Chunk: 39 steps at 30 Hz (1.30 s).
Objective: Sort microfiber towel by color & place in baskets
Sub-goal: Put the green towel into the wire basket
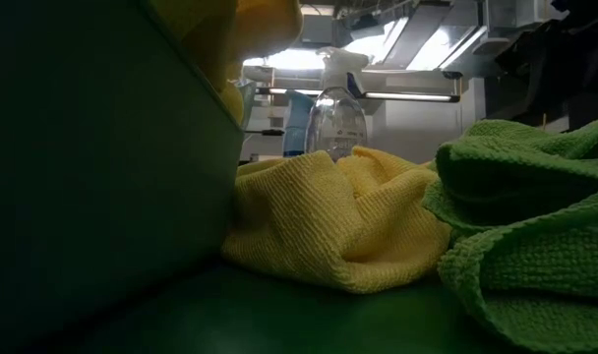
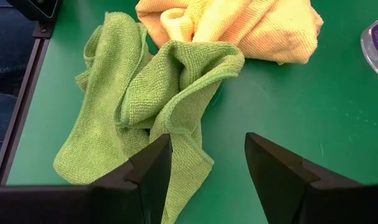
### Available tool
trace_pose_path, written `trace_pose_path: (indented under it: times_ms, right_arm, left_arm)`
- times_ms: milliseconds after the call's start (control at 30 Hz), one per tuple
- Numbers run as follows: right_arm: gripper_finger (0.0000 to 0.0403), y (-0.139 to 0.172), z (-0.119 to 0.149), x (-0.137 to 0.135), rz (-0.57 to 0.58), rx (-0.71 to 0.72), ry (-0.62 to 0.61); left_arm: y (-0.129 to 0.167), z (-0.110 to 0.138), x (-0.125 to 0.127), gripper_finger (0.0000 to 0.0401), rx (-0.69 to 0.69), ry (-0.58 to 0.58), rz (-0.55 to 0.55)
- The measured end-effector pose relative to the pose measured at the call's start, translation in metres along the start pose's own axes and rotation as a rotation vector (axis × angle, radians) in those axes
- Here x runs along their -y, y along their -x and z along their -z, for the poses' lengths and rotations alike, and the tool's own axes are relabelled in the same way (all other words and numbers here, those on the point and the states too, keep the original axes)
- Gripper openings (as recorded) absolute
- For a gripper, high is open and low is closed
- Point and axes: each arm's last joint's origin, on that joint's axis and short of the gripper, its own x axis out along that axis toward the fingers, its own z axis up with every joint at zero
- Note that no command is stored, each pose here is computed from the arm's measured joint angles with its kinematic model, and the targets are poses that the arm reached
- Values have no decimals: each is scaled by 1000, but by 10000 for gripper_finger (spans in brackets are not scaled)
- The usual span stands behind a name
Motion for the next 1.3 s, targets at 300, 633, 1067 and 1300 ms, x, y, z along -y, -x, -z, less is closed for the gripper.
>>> trace_pose_path:
  times_ms: [300, 633, 1067, 1300]
  right_arm:
    - [205, 0, 0, 0, 0, 0, 0]
    - [205, 0, 0, 0, 0, 0, 0]
    - [205, 0, 0, 0, 0, 0, 0]
    - [205, 0, 0, 0, 0, 0, 0]
  left_arm:
    - [81, -31, 21, 0, 255, 38, 186]
    - [136, -30, 29, 0, 240, 91, 476]
    - [151, 7, 27, 0, -131, 115, 639]
    - [119, 41, 25, 0, -402, 131, 453]
